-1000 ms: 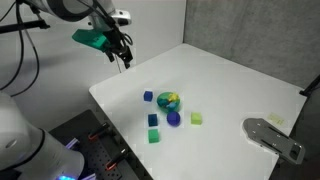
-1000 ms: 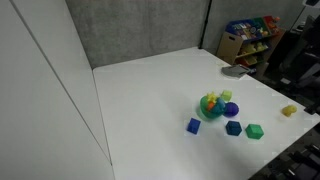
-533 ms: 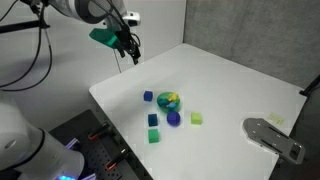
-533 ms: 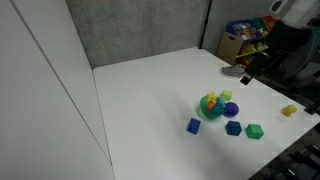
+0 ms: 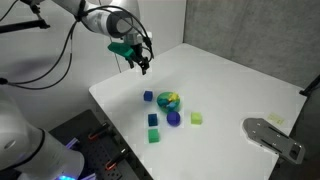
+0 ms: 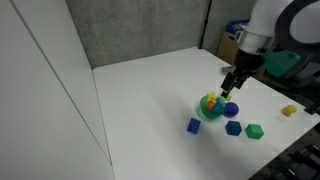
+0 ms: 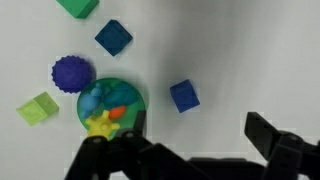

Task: Pick up the blue block on the left and put it on top of the lime green block

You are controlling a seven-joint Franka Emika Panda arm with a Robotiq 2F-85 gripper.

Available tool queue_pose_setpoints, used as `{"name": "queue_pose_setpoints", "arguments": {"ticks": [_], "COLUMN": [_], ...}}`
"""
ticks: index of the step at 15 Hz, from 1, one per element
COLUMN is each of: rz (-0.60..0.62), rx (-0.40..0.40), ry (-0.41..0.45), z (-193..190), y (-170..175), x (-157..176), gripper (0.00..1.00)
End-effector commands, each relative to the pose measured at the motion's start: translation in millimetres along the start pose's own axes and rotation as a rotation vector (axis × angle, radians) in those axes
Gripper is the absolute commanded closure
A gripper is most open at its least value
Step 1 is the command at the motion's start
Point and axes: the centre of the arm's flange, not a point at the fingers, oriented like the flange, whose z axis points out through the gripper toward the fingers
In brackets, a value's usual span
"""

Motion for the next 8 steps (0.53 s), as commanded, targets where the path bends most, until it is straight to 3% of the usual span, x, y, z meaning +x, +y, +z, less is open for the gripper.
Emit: {"name": "queue_pose_setpoints", "arguments": {"ticks": [1,8], "rz": [-0.076,-0.224], "rx": [-0.051,-0.119], "ry": [-0.042,-0.056], "z": [36,95], "y": [-7,-29], "x": [36,65], "gripper": [0.0,0.0]}}
